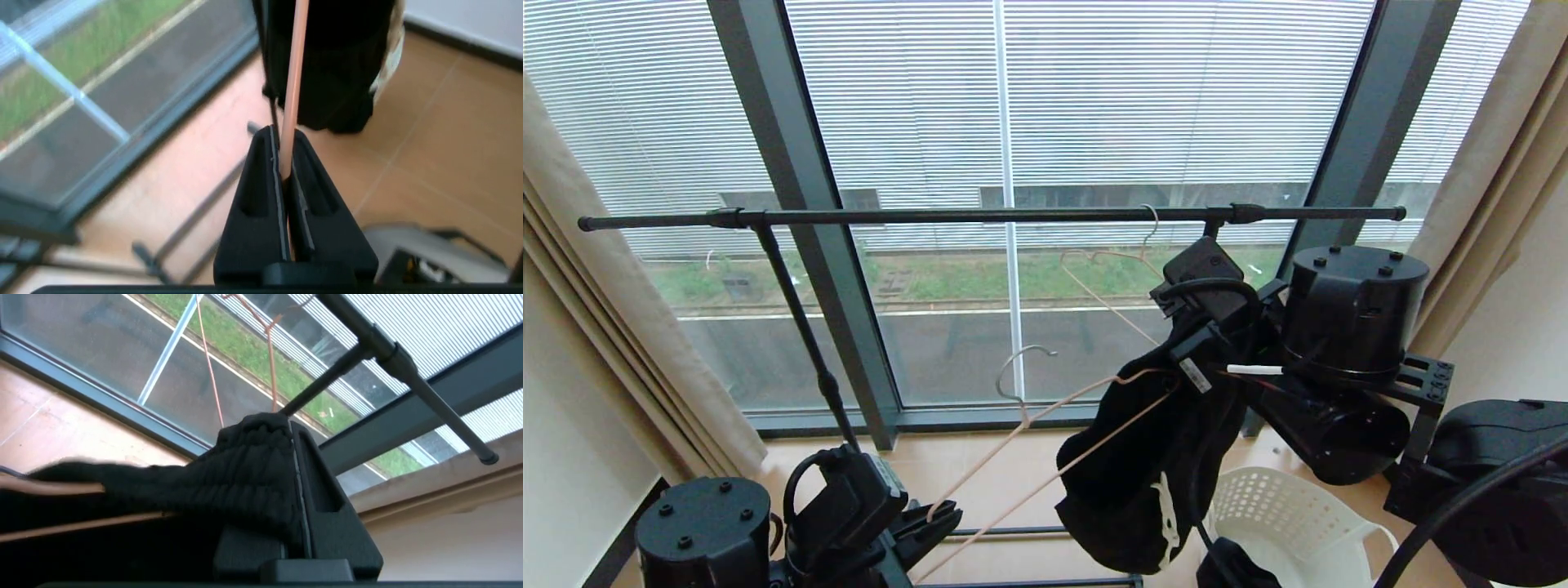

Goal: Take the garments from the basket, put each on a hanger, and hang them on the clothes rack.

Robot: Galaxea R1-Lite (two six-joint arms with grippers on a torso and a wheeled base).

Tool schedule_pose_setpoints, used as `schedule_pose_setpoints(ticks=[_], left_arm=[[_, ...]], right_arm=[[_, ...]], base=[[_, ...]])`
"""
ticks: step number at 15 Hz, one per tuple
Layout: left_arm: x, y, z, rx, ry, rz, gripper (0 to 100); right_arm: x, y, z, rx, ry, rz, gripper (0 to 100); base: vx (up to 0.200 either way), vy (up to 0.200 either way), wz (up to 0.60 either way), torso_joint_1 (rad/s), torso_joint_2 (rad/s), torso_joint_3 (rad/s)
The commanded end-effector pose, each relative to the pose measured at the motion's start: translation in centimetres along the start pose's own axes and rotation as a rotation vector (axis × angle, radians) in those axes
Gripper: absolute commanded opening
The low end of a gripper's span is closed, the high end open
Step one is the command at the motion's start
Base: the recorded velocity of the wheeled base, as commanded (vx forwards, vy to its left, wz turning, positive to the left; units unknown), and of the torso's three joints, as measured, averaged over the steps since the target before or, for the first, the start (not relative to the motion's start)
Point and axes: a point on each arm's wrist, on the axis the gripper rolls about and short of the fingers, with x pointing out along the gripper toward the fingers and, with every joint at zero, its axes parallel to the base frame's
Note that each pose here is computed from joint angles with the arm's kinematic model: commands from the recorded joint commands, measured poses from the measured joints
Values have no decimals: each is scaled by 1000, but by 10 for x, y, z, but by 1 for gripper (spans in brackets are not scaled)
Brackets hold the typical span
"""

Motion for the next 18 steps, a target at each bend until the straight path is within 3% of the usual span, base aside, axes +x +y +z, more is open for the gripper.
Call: schedule_pose_setpoints(ticks=[1,6,12,14,18], left_arm=[[-11,2,24,15,-78,17,0],[-14,0,25,15,-70,2,0],[-14,0,24,17,-63,-1,0],[-14,0,23,18,-60,-4,0],[-15,-1,23,20,-65,-15,0]], right_arm=[[-4,4,3,-2,-13,15,0],[-9,30,16,-11,-45,52,0],[-24,43,28,1,-88,85,0],[-21,37,35,27,-83,29,0],[3,8,34,77,-53,-78,0]], base=[[0,0,0,0,0,0],[0,0,0,0,0,0],[0,0,0,0,0,0],[0,0,0,0,0,0],[0,0,0,0,0,0]])
